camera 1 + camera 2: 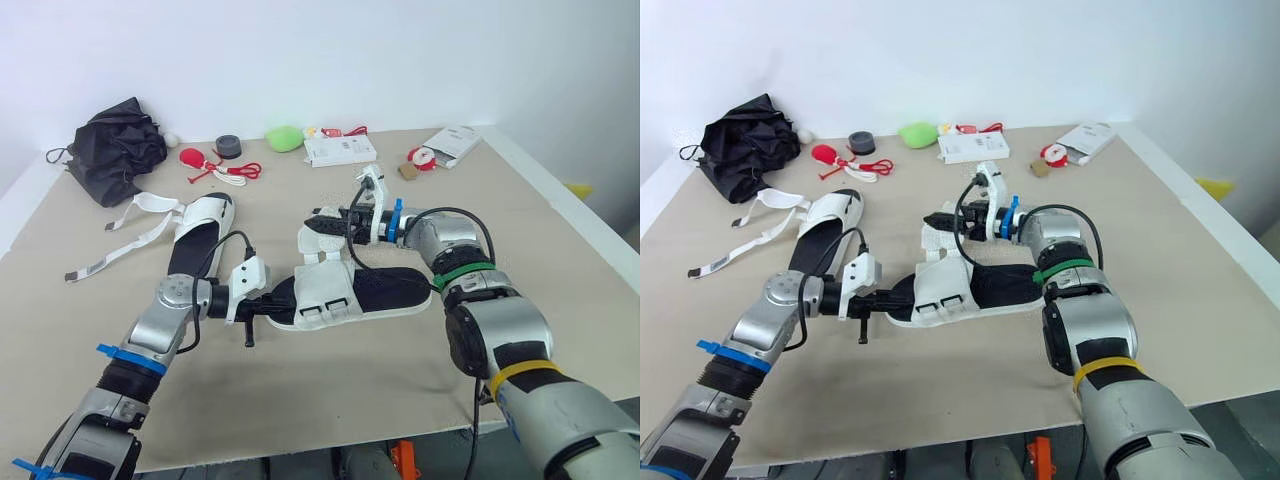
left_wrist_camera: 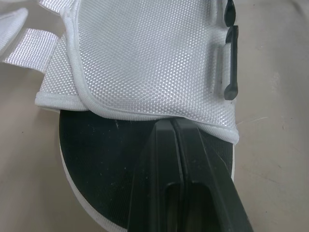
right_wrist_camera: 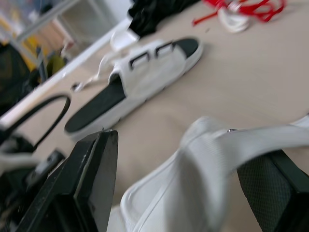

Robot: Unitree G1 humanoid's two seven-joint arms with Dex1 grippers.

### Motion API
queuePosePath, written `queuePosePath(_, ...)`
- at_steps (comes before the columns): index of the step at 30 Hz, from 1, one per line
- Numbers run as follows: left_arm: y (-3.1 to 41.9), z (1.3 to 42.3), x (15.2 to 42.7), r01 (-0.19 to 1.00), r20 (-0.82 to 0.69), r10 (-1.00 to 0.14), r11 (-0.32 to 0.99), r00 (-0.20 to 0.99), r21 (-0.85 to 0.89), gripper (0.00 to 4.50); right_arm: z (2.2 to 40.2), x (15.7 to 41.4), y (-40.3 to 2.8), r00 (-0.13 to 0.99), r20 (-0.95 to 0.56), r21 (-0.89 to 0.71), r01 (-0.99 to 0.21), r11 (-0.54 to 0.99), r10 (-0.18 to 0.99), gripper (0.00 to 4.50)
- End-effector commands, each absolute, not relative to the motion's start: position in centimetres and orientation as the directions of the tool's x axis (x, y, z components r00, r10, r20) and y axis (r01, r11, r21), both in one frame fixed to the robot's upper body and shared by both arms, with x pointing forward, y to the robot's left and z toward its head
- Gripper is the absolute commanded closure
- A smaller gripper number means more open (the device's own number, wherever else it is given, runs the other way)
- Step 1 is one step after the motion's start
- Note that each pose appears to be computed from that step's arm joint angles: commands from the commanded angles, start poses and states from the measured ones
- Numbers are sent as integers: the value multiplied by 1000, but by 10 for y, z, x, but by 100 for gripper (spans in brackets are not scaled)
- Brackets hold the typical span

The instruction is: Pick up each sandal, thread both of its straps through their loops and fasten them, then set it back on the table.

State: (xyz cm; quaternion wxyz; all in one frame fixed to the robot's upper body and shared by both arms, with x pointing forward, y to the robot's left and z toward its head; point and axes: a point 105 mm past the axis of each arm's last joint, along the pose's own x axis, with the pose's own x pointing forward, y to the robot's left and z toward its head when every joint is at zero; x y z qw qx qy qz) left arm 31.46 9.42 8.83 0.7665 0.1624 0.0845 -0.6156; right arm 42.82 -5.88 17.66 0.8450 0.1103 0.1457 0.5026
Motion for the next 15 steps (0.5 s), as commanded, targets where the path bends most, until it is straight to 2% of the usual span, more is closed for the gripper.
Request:
queuePosePath(1,104,47,305,975,-450,-868,223,207,18,450,226,433,-52,455,33,308,-852,424,890,61)
queuePosePath(6,103,47,305,975,-447,-870,223,205,14,450,240,432,-52,442,94,319,-862,393,892,61)
queuePosePath(15,102,46,306,975,-444,-872,224,206,12,450,235,423,-47,379,86,306,-890,338,921,61)
